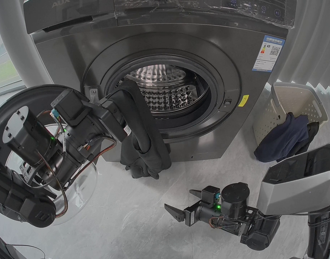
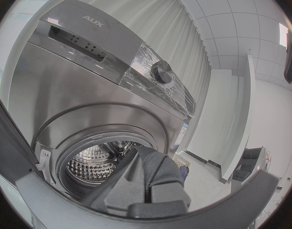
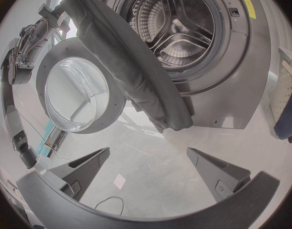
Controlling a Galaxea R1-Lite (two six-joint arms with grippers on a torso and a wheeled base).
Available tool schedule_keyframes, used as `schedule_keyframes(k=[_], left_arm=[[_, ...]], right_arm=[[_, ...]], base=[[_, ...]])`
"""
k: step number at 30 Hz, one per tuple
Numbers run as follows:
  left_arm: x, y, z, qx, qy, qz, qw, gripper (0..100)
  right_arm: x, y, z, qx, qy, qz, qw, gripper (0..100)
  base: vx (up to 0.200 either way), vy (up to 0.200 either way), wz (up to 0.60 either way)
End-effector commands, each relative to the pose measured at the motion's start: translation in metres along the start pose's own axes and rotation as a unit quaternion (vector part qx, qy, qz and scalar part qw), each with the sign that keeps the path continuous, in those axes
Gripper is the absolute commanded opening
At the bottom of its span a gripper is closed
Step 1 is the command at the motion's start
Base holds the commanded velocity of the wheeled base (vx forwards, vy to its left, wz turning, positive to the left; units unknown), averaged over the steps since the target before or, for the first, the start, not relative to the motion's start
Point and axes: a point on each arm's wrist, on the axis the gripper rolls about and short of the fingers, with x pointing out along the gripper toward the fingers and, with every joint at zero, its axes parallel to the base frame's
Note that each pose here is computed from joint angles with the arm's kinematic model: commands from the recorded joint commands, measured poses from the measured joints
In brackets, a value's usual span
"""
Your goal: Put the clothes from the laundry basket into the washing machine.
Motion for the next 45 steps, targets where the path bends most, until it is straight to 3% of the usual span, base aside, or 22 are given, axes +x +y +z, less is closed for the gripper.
schedule_keyframes(k=[1,8,10,12,15,21,31,32,39,45], left_arm=[[-0.001,-0.001,0.001,-0.001,-0.002,-0.003,1.0000,0],[-0.005,-0.007,0.010,-0.002,-0.012,-0.017,0.9998,0],[-0.005,-0.008,0.011,-0.002,-0.013,-0.018,0.9997,0],[-0.006,-0.012,0.012,-0.006,-0.013,-0.025,0.9996,0],[-0.007,-0.014,0.010,-0.007,-0.010,-0.027,0.9996,0],[-0.008,-0.019,0.010,-0.012,-0.008,-0.037,0.9992,0],[-0.010,-0.022,0.009,-0.015,-0.005,-0.040,0.9991,0],[-0.010,-0.022,0.008,-0.015,-0.004,-0.041,0.9990,0],[-0.010,-0.023,0.009,-0.015,-0.004,-0.042,0.9990,0],[-0.011,-0.027,0.012,-0.019,-0.010,-0.050,0.9985,0]], right_arm=[[0.019,0.003,0.014,0.000,-0.042,0.010,0.9991,100],[0.042,0.005,0.046,-0.002,-0.119,0.017,0.9928,100],[0.043,0.004,0.048,-0.002,-0.124,0.016,0.9921,100],[0.053,-0.010,0.058,-0.002,-0.150,0.002,0.9887,100],[0.063,-0.022,0.058,0.000,-0.158,-0.010,0.9874,100],[0.080,-0.029,0.065,-0.004,-0.187,-0.014,0.9823,100],[0.093,-0.023,0.054,-0.011,-0.180,0.006,0.9837,100],[0.094,-0.017,0.053,-0.013,-0.179,0.016,0.9836,100],[0.108,-0.016,0.060,-0.014,-0.206,0.021,0.9781,100],[0.131,-0.024,0.053,-0.016,-0.223,0.022,0.9745,100]], base=[[0.000,0.000,0.00],[0.000,0.000,0.00],[0.000,0.000,0.00],[0.000,0.000,0.00],[0.000,0.000,0.00],[0.000,0.000,0.00],[0.000,0.000,0.00],[0.000,0.000,0.00],[0.000,0.000,0.00],[0.000,0.000,0.00]])
